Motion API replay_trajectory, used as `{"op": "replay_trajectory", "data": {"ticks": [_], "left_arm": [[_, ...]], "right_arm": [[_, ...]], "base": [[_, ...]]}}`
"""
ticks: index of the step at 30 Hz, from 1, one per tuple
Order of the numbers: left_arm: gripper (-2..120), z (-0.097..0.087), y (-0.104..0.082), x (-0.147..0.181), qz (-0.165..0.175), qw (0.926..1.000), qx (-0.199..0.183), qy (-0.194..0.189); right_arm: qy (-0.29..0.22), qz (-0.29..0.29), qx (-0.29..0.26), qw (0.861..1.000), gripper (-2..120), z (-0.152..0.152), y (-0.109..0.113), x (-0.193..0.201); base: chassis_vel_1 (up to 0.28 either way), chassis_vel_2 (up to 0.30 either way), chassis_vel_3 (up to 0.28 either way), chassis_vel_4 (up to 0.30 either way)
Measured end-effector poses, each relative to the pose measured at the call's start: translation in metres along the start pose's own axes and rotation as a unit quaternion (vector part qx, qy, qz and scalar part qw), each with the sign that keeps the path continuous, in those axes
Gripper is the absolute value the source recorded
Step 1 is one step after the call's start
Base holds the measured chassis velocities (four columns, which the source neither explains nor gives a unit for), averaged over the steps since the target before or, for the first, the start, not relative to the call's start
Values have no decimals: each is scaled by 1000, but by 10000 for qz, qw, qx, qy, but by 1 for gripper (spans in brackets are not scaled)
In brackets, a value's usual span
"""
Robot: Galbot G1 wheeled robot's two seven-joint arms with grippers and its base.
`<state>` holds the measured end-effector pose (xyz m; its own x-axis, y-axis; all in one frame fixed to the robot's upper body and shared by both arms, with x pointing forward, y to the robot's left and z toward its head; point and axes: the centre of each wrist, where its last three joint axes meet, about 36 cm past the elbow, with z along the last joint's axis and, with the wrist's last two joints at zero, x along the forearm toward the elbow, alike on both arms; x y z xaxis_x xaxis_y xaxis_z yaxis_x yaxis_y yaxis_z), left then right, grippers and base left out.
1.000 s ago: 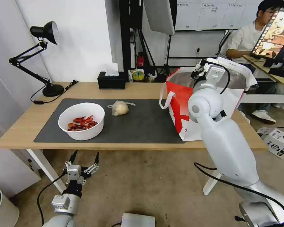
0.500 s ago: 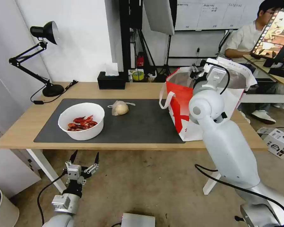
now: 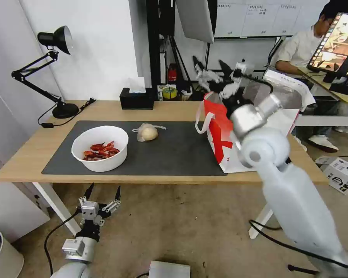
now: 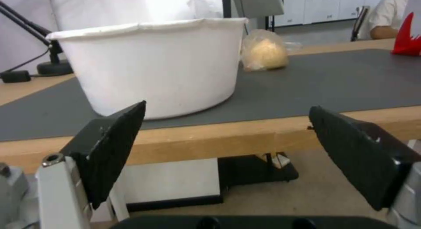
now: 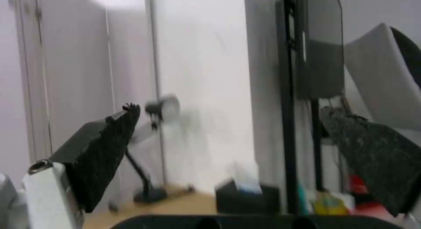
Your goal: Pick up the trash from the table and place it into the takeout bag.
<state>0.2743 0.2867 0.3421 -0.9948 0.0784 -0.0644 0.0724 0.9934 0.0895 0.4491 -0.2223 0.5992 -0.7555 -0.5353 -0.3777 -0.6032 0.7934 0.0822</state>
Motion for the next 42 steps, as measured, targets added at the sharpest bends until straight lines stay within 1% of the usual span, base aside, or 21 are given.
{"op": "replay_trajectory", "data": {"ticks": [2, 3, 6, 7, 9, 10, 11, 14, 15, 18, 19, 21, 23, 24, 26, 27, 30, 31, 34, 36, 42], "left_arm": [[100, 0, 0, 0, 6, 10000, -6, -6], [100, 0, 0, 0, 6, 10000, -6, -6], [100, 1, -2, -1, 2, 10000, 23, -19], [100, 1, -2, -1, 2, 10000, 23, -19], [100, 3, -6, -2, 7, 10000, 75, -49], [100, 3, -6, -2, 7, 10000, 75, -49], [100, 3, -6, -2, 3, 9999, 80, -63], [100, 3, -7, -1, -1, 9999, 83, -66], [100, 3, -7, -1, -1, 9999, 83, -66], [100, 3, -7, 0, -5, 9999, 82, -68], [100, 3, -7, 0, -5, 9999, 82, -68], [100, 3, -8, 0, -18, 9999, 90, -76], [100, 3, -8, 0, -18, 9999, 95, -77], [100, 3, -8, 0, -20, 9999, 97, -78], [100, 2, -9, 0, -29, 9999, 107, -87], [100, 2, -9, 0, -29, 9999, 107, -87], [100, 2, -10, -1, -40, 9999, 121, -98], [100, 2, -10, -1, -40, 9999, 121, -98], [100, 3, -10, -1, -45, 9999, 125, -91], [100, 4, -10, -1, -47, 9999, 125, -83], [100, 6, -10, -1, -55, 9999, 128, -75]], "right_arm": [[262, 58, 304, 9992, 100, 1, 3, 34], [262, 58, 304, 9992, 100, 1, 3, 34], [561, 331, 734, 9952, 100, 3, 11, 69], [561, 331, 734, 9952, 100, 3, 11, 69], [750, 701, 981, 9899, 100, 3, 16, 92], [750, 701, 981, 9899, 100, 3, 16, 92], [847, 862, 1070, 9869, 100, 6, 17, 103], [858, 1273, 1418, 9779, 100, 20, 20, 130], [858, 1273, 1418, 9779, 100, 20, 20, 130], [794, 1650, 1623, 9696, 100, 39, 27, 151], [794, 1650, 1623, 9696, 100, 39, 27, 151], [822, 1916, 1684, 9634, 99, 58, 34, 167], [859, 1978, 1657, 9623, 99, 64, 38, 171], [922, 2059, 1610, 9608, 99, 77, 46, 180], [980, 2092, 1588, 9599, 99, 96, 57, 192], [980, 2092, 1588, 9599, 99, 96, 57, 192], [1187, 2182, 1405, 9584, 100, 122, 72, 209], [1187, 2182, 1405, 9584, 100, 122, 72, 209], [1341, 2280, 1349, 9549, 100, 138, 79, 222], [1404, 2294, 1332, 9539, 100, 142, 81, 226], [1527, 2327, 1353, 9509, 100, 156, 82, 234]], "base": [[0, 0, 0, 0], [0, 0, 0, 0], [0, 0, 0, 0], [0, 0, 0, 0], [0, 0, 0, 0], [0, 0, 0, 0], [0, 0, 0, 0], [0, 0, 0, 0], [0, 0, 0, 0], [0, 0, 0, 0], [0, 0, 0, 0], [0, 0, 0, 0], [0, 0, 0, 0], [0, 0, 0, 0], [0, 0, 0, 0], [0, 0, 0, 0], [0, 0, 0, 0], [0, 0, 0, 0], [0, 0, 0, 0], [0, 0, 0, 0], [0, 0, 0, 0]]}}
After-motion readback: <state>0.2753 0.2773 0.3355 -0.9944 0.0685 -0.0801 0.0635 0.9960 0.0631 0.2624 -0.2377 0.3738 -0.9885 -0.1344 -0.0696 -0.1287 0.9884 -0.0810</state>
